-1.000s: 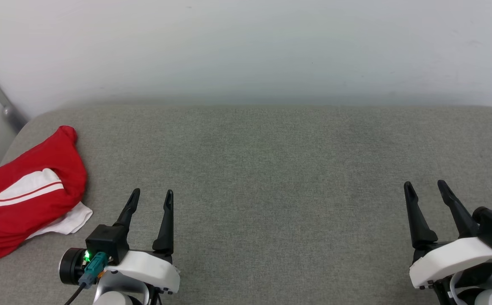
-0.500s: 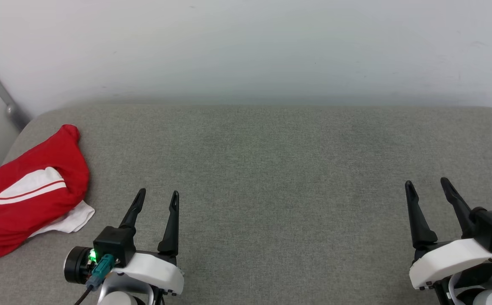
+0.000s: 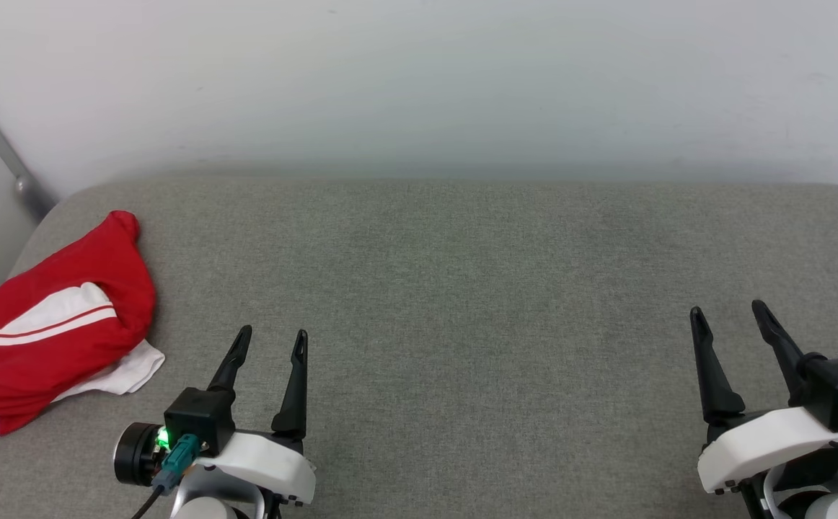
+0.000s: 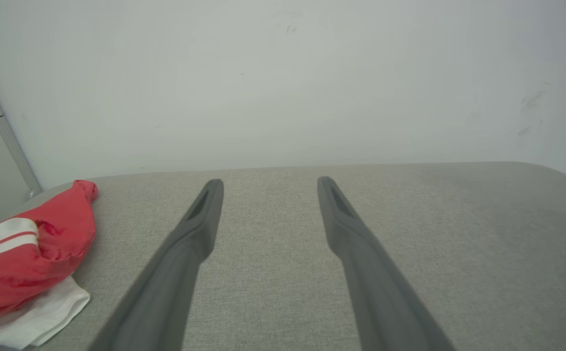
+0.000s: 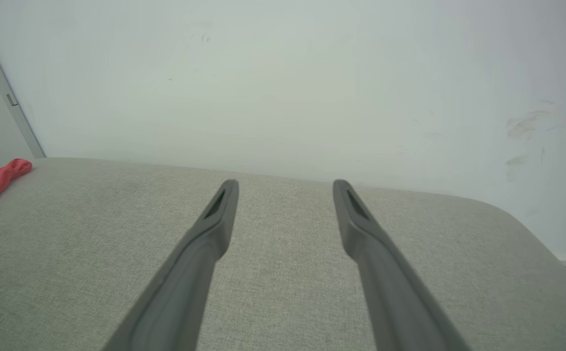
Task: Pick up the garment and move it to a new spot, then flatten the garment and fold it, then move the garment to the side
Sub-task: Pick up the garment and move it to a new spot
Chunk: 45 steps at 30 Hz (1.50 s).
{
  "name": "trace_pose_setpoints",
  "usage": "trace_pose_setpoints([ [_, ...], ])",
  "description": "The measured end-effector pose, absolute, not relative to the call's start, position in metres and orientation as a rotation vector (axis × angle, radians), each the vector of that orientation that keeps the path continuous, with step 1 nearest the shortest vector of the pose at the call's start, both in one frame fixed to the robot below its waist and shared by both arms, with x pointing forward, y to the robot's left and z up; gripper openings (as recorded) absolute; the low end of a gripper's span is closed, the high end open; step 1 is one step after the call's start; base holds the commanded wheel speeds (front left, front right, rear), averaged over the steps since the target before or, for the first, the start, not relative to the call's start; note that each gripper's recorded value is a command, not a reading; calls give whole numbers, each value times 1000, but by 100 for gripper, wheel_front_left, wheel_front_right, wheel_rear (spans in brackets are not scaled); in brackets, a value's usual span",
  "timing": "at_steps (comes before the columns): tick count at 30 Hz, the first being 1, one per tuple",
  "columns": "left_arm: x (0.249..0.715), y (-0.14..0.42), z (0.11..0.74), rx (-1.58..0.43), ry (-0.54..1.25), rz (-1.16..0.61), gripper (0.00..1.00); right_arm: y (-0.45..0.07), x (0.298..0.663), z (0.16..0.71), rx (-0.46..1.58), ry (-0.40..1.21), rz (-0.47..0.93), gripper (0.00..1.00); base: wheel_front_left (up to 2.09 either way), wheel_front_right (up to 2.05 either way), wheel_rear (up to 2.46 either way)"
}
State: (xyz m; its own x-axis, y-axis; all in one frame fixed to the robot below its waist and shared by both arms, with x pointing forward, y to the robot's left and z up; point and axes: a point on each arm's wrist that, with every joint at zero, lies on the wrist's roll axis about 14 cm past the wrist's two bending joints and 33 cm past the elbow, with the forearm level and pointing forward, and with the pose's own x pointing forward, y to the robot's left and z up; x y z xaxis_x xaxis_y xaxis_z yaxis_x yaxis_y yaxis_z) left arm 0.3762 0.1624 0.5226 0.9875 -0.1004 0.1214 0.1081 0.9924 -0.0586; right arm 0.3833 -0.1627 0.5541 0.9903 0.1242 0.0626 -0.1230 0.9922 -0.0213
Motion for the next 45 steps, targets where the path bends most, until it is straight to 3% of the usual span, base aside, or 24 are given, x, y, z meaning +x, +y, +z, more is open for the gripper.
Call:
trace_pose_setpoints([
  [15, 371, 181, 519, -94, -109, -43, 100, -141, 389, 560, -22, -88, 185, 100, 0, 0, 0],
  [45, 275, 323, 530, -60, -152, 443, 100, 38, 403, 561, 31, -100, 689, 100, 0, 0, 0],
])
